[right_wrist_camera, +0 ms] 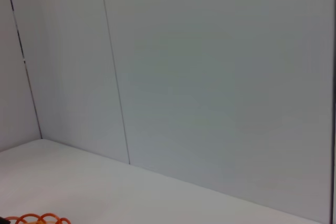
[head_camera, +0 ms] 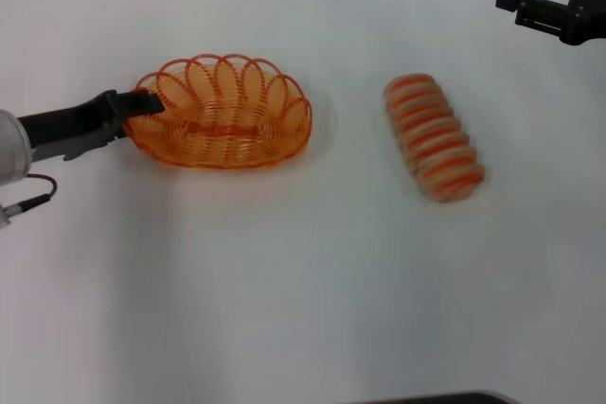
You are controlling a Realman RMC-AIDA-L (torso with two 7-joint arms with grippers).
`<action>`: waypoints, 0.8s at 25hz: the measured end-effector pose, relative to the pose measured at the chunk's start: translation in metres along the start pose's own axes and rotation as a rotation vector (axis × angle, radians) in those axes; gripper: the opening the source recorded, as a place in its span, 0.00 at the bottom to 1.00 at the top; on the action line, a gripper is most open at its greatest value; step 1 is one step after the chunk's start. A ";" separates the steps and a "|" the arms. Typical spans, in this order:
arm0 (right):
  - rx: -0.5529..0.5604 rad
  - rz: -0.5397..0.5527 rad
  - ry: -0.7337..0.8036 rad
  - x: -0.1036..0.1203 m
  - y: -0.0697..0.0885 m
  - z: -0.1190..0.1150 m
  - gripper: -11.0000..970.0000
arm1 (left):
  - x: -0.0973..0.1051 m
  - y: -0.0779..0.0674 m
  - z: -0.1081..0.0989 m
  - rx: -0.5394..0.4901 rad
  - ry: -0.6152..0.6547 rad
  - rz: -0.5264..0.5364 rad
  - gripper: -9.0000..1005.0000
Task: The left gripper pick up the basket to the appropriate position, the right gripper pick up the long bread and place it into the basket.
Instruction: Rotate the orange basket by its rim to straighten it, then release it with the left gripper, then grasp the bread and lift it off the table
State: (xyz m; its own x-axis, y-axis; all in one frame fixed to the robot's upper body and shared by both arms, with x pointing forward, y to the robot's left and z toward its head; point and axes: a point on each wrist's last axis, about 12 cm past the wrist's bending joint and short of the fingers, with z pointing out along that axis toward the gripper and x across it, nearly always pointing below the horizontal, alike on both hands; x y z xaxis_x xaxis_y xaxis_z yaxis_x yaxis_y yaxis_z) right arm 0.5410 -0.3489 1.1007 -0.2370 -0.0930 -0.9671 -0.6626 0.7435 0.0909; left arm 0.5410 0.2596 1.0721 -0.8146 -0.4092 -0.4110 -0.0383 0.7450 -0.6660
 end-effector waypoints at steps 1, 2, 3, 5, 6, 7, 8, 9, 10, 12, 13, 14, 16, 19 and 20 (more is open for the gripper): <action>-0.001 0.000 0.000 0.000 0.000 0.000 0.77 | -0.002 0.001 -0.002 -0.001 -0.004 0.002 0.51; -0.001 -0.001 -0.001 -0.001 0.000 0.001 0.77 | -0.005 0.003 -0.004 -0.003 -0.011 0.008 0.55; -0.002 -0.001 -0.001 -0.001 0.000 0.001 0.77 | -0.007 0.005 -0.007 -0.003 -0.018 0.017 0.59; -0.002 0.010 -0.002 -0.001 0.000 0.001 0.77 | -0.013 0.008 -0.013 0.002 -0.029 0.045 0.64; -0.001 0.017 -0.002 -0.001 0.000 0.001 0.77 | -0.017 0.009 -0.016 0.009 -0.026 0.072 0.66; 0.003 0.028 -0.002 -0.002 -0.001 0.001 0.77 | -0.020 0.009 -0.017 0.013 -0.025 0.084 0.68; 0.009 0.045 -0.002 -0.002 -0.002 0.001 0.77 | -0.022 0.010 -0.019 0.018 -0.019 0.096 0.70; 0.015 0.062 -0.002 -0.003 -0.003 0.001 0.77 | -0.027 0.012 -0.021 0.027 -0.013 0.111 0.72; 0.020 0.079 -0.002 -0.004 -0.005 0.001 0.77 | -0.031 0.013 -0.024 0.038 -0.007 0.127 0.74; 0.021 0.118 -0.001 -0.007 -0.006 0.002 0.77 | -0.037 0.017 -0.029 0.049 -0.004 0.145 0.79; 0.017 0.141 0.002 -0.009 -0.007 0.003 0.77 | -0.041 0.018 -0.032 0.060 0.001 0.160 0.81; 0.012 0.164 0.005 -0.012 -0.008 0.003 0.78 | -0.044 0.019 -0.035 0.070 0.002 0.179 0.83; 0.001 0.215 0.026 -0.017 -0.010 0.004 0.79 | -0.050 0.018 -0.042 0.097 0.015 0.233 0.86; -0.035 0.308 0.117 -0.027 -0.012 0.009 0.81 | -0.057 0.014 -0.053 0.141 0.063 0.353 0.87; -0.047 0.335 0.146 -0.030 -0.013 0.011 0.82 | -0.058 0.013 -0.056 0.147 0.083 0.391 0.86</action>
State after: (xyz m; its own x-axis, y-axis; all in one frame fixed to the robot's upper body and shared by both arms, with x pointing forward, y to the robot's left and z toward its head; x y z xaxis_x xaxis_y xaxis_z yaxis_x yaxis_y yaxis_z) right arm 0.5645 -0.3482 1.1255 -0.5427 0.0545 -0.8382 -0.5624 0.7176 0.4108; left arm 0.5551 0.3225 1.1217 -0.7953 -0.0627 -0.6030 0.3608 0.7504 -0.5539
